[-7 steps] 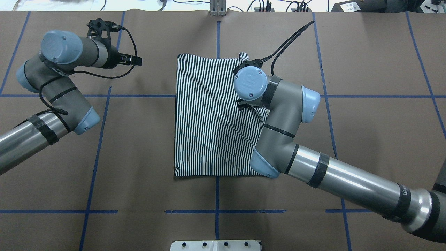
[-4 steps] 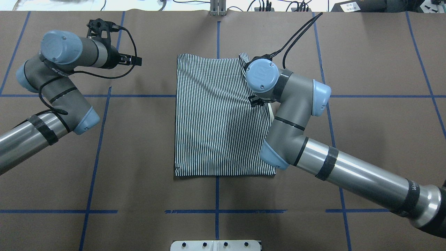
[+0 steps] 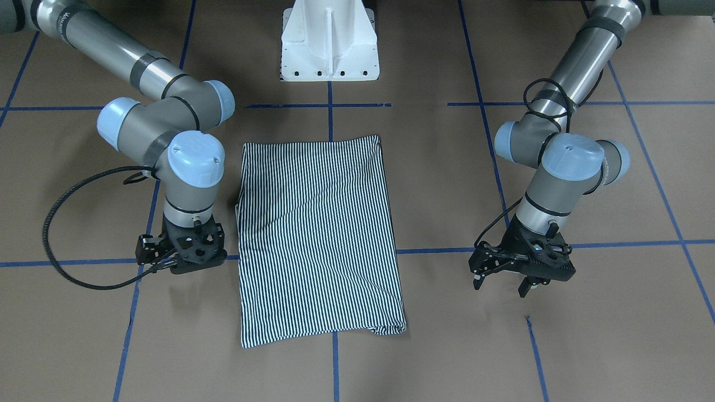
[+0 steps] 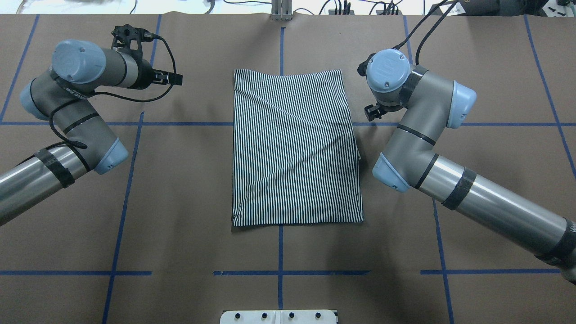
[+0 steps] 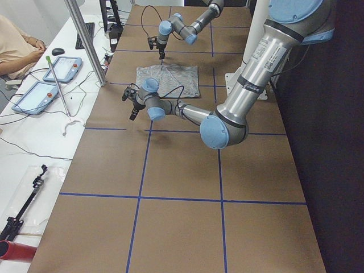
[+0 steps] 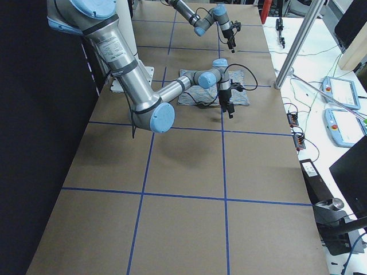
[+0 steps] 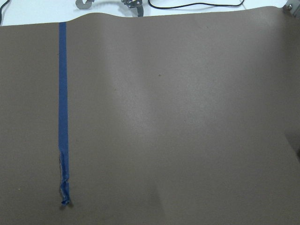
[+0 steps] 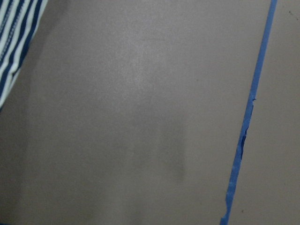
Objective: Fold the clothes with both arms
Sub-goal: 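Lower both grippers to the shirt's side edges nearest the robot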
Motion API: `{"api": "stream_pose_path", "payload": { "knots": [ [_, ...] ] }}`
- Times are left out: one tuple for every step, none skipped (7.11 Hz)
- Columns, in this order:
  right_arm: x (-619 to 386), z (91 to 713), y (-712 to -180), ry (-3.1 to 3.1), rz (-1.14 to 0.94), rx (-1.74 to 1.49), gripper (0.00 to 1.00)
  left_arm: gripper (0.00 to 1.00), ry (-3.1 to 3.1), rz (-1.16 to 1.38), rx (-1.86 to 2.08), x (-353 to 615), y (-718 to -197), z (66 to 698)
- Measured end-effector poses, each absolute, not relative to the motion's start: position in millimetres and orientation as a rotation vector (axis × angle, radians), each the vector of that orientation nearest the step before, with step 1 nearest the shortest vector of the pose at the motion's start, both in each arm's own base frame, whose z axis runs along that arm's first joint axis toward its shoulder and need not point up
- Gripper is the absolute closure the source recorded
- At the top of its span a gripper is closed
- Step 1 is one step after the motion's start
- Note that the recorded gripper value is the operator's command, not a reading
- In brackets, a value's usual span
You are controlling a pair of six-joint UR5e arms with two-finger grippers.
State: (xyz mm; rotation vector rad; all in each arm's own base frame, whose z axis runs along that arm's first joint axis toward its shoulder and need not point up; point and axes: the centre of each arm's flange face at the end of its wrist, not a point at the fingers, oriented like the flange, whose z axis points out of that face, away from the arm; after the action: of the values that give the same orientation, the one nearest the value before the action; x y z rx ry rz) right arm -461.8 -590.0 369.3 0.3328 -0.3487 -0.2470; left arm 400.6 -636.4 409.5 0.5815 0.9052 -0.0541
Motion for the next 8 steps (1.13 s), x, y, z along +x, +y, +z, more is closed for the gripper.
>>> {"api": "stream_pose_path", "payload": {
  "knots": [
    [-462, 360, -589, -0.419, -0.224, 0.350, 0.00, 0.00, 0.913, -0.058, 0.584, 400, -635, 404],
    [-459, 353, -582, -0.527, -0.192, 0.377, 0.00, 0.00, 0.931, -0.071, 0.585, 400, -632, 393],
    [-449, 349, -563, -0.636, -0.142, 0.393, 0.00, 0.00, 0.964, -0.101, 0.578, 401, -627, 378],
    [-438, 341, -534, -0.735, -0.068, 0.390, 0.00, 0.00, 1.006, -0.134, 0.553, 411, -613, 363],
    [-429, 331, -499, -0.833, 0.019, 0.371, 0.00, 0.00, 1.056, -0.156, 0.508, 429, -585, 346],
    [-423, 327, -463, -0.935, 0.110, 0.343, 0.00, 0.00, 1.109, -0.178, 0.450, 443, -542, 328],
    [-422, 330, -433, -1.020, 0.203, 0.324, 0.00, 0.00, 1.152, -0.209, 0.394, 453, -495, 316],
    [-427, 333, -409, -1.078, 0.296, 0.318, 0.00, 0.00, 1.189, -0.247, 0.345, 462, -449, 309]
  ]
}}
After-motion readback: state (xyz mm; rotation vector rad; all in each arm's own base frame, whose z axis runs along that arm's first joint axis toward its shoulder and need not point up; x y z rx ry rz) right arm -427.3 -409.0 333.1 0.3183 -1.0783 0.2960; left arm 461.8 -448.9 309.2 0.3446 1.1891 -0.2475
